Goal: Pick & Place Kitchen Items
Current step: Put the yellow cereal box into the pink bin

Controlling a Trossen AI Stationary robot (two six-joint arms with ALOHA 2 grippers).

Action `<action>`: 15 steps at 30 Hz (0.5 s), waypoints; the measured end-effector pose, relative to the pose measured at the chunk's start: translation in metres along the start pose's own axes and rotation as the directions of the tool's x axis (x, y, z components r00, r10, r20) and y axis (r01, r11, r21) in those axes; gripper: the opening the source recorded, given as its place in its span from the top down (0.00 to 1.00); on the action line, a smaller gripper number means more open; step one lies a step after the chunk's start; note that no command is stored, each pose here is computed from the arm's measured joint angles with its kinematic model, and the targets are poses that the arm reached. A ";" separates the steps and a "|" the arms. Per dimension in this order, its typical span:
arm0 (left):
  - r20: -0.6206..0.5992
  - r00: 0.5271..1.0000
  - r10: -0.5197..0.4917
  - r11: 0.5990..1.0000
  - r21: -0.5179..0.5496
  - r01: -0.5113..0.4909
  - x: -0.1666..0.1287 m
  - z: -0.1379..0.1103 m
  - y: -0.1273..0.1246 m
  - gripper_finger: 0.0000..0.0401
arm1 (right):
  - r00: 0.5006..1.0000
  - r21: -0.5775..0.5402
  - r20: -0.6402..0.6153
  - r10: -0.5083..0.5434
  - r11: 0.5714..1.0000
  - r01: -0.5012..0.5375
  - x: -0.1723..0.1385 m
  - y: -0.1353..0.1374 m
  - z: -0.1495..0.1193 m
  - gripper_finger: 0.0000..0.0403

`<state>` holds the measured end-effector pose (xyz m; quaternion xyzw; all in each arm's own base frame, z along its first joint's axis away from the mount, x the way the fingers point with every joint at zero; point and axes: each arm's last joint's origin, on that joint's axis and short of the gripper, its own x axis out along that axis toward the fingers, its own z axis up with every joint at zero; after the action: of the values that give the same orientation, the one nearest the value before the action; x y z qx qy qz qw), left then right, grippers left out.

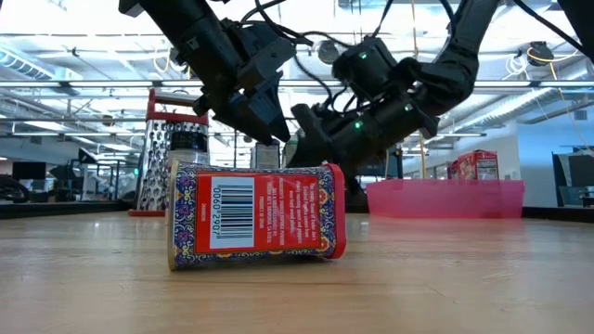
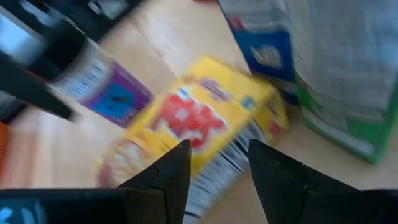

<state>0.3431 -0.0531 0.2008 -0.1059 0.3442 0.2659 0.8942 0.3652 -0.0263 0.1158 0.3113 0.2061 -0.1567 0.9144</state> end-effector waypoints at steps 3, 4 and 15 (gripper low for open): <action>0.000 1.000 -0.001 1.000 0.007 0.001 0.000 0.000 0.000 0.54 | 1.000 -0.003 -0.010 -0.012 1.000 0.012 0.001 0.001 0.001 0.61; 0.000 1.000 -0.001 1.000 0.006 0.001 0.000 0.000 0.000 0.54 | 1.000 -0.003 -0.007 -0.011 1.000 0.011 0.001 0.001 0.002 0.61; -0.011 1.000 0.009 1.000 0.019 -0.008 0.000 -0.001 0.001 0.54 | 0.999 0.071 -0.036 0.039 0.997 -0.036 0.024 -0.002 -0.011 0.61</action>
<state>0.3419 -0.0530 0.1999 -0.0976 0.3522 0.2659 0.8920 0.3820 -0.0247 0.0955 0.3498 0.2115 -0.1408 0.9017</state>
